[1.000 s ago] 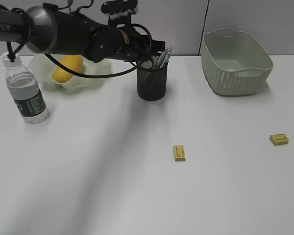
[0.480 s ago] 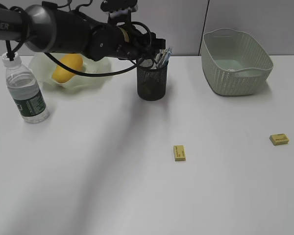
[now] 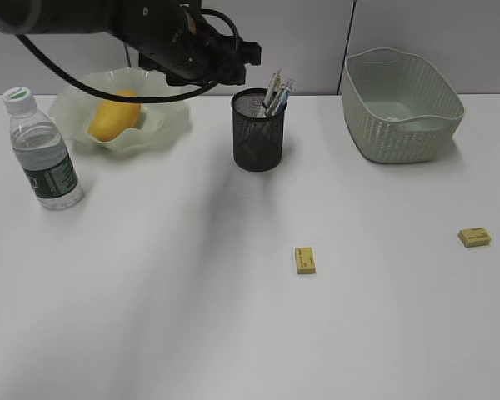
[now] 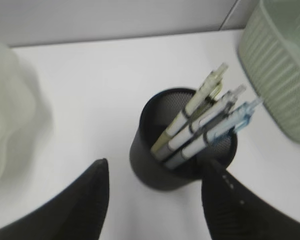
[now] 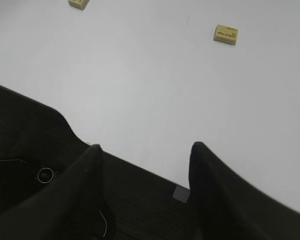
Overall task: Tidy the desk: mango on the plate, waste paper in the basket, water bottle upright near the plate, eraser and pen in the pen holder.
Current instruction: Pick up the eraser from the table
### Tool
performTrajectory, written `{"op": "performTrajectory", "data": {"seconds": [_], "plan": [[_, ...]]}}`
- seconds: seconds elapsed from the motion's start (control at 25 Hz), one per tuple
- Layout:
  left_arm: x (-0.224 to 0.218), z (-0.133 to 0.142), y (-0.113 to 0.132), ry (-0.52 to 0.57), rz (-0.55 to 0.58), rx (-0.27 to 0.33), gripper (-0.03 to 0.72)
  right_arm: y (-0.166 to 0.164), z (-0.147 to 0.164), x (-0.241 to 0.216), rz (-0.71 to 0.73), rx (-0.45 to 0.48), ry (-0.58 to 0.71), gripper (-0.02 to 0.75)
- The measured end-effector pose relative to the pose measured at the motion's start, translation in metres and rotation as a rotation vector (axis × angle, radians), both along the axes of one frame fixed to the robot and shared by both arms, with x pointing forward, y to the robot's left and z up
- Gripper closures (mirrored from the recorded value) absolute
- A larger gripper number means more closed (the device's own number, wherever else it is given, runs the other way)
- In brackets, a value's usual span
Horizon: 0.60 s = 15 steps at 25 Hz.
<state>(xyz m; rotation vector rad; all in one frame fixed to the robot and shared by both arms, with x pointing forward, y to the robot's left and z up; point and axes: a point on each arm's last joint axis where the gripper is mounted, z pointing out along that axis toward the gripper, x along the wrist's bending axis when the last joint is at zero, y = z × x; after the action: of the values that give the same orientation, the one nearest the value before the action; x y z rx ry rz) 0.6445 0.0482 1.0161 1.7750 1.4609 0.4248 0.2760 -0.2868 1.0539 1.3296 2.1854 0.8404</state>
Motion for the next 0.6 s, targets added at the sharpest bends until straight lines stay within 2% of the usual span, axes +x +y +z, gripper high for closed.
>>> {"op": "performTrajectory", "data": {"seconds": [0.12,0.28,0.6], "plan": [[-0.012,0.008,0.011,0.094,0.011,0.092,0.239,0.000,0.000,0.000,0.001,-0.001,0.000,0.300],[-0.031,0.018,0.023,0.207,-0.041,0.249,0.239,0.000,0.000,0.000,0.001,0.000,-0.001,0.300],[-0.065,0.033,0.040,0.457,-0.117,0.411,0.251,0.000,0.000,0.000,0.000,0.000,-0.001,0.300]]}}
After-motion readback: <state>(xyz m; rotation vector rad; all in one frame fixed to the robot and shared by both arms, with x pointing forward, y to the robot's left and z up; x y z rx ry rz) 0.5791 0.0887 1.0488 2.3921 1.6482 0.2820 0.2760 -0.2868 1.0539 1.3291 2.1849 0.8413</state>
